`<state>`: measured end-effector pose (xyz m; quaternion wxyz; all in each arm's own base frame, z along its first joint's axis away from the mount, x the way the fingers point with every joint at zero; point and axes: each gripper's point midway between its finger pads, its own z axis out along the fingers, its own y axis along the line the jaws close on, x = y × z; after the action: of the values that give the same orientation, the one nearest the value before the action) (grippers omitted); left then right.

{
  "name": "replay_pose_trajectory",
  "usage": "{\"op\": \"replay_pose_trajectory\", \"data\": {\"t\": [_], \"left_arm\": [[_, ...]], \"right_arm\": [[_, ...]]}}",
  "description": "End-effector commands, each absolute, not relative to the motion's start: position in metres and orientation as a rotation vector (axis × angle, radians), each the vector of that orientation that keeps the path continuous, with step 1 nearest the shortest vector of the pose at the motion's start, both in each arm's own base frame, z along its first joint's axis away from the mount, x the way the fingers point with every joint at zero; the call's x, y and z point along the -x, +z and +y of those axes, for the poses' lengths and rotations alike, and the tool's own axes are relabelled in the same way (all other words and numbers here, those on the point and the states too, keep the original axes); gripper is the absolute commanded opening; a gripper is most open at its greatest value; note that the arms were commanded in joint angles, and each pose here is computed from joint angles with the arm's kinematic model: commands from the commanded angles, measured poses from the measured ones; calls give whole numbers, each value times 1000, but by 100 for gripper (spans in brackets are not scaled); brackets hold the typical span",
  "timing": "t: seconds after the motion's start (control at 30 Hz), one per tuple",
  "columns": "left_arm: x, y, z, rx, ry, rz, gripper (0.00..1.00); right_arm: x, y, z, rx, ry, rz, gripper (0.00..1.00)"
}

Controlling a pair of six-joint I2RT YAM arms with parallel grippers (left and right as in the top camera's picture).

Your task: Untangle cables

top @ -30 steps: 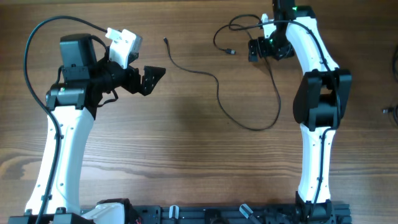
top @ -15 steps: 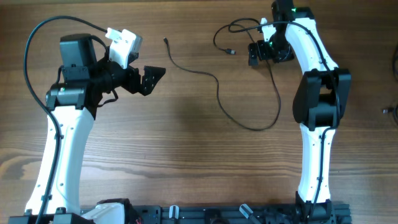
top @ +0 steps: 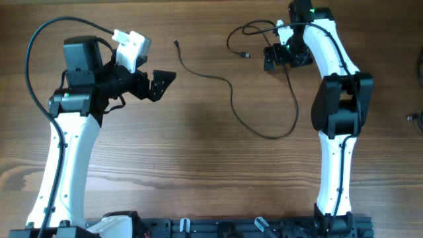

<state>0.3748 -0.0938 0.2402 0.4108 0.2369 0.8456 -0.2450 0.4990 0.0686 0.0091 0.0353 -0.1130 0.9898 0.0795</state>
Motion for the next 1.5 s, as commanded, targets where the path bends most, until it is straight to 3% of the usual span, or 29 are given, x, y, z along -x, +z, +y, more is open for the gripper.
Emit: {"op": "replay_pose_trajectory", "data": {"t": [0.0,0.9,1.47], "left_arm": [[-377,245,-95,-598,-638,2112,100],[-377,245,-95,-605,-634,2110,100],[-377,245,-95,-605,-634,2110,100]], "right_arm": [[-489,-7,81,417,350,3068,100],[-439,-22,180,817,479,3106,100],[-416,-23,235,921,428,3095,100]]}}
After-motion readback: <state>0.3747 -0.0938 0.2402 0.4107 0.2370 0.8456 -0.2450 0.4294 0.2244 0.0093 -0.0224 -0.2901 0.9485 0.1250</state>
